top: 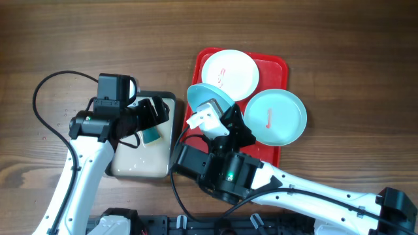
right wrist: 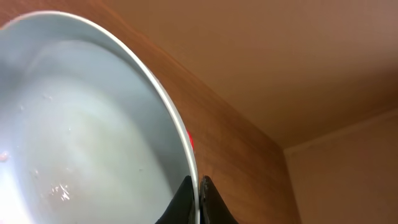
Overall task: Clean dirty plates on tray and stack at the side
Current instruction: 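Lift the cleaned light-blue plate with the right gripper and carry it right, then set the plate down right of the tray and release it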
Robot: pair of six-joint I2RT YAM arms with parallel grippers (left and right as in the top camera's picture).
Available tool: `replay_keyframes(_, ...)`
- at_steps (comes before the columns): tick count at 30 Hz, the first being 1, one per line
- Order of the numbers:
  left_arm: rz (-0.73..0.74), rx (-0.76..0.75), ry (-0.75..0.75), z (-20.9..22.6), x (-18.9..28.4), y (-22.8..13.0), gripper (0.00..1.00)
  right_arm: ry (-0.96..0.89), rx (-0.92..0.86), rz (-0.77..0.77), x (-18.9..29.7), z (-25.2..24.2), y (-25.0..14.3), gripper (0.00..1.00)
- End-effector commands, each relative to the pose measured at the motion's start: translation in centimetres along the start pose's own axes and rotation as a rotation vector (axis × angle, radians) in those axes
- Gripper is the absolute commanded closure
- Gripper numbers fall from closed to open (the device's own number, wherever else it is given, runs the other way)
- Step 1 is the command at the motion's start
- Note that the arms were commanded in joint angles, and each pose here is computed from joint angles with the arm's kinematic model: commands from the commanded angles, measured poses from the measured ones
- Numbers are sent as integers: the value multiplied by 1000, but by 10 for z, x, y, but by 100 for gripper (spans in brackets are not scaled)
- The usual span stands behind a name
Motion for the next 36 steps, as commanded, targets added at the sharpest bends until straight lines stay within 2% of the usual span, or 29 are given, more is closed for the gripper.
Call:
replay_keyframes(1,-16,-1,-18,-3,5,5,0,-44,-44,10,-8,-8,1,96)
replay_keyframes(3,-16,-1,-19,-3,6,5,0,-5,-82,77,-24,-9,-6,96)
replay_keyframes(6,-16,-1,-19,-3,5,5,0,224,-129,274,-51,4,-29,96)
replay_keyframes(7,-16,-1,-19,-3,6,5,0,205,-151,340,-61,-6,-41,96)
replay_keyframes(9,-17,-1,-19,-3,6,5,0,171,-320,497,-79,-35,-62,96)
replay_keyframes(12,-16,-1,-19,-3,5,5,0,425,-590,667,-101,-65,-74,96)
replay_keyframes(14,-17,-1,-19,-3,6,5,0,562,-745,676,-121,-93,-84,96)
replay_keyframes(20,-16,-1,-19,-3,5,5,0,356,-1196,817,-168,-192,-184,96)
replay_keyframes(21,-16,-1,-18,-3,5,5,0,288,-1263,856,-171,-205,-207,96)
replay_keyframes(22,-16,-1,-19,-3,6,5,0,193,-1358,929,-175,-222,-246,96)
replay_keyframes(25,-16,-1,-19,-3,6,5,0,109,-1473,1053,-177,-227,-297,96)
replay_keyframes(28,-16,-1,-18,-3,5,5,0,125,-1495,1171,-183,-207,-326,96)
replay_keyframes(33,-16,-1,-18,-3,5,5,0,162,-1450,1300,-194,-173,-348,96)
replay_keyframes(35,-16,-1,-19,-3,5,5,0,163,-1451,1302,-195,-169,-350,87)
replay_keyframes(36,-16,-1,-18,-3,5,5,0,165,-1454,1295,-195,-170,-349,86)
Point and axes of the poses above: each gripper's point midway between its finger pads, its own x axis back along the fingers, its own z axis along the line the jaws close on, y = z × x, the point moved 5 cm from there along x, back along the fingers, and after that the axes turned 1 degree about x, right-handed, at the moved point
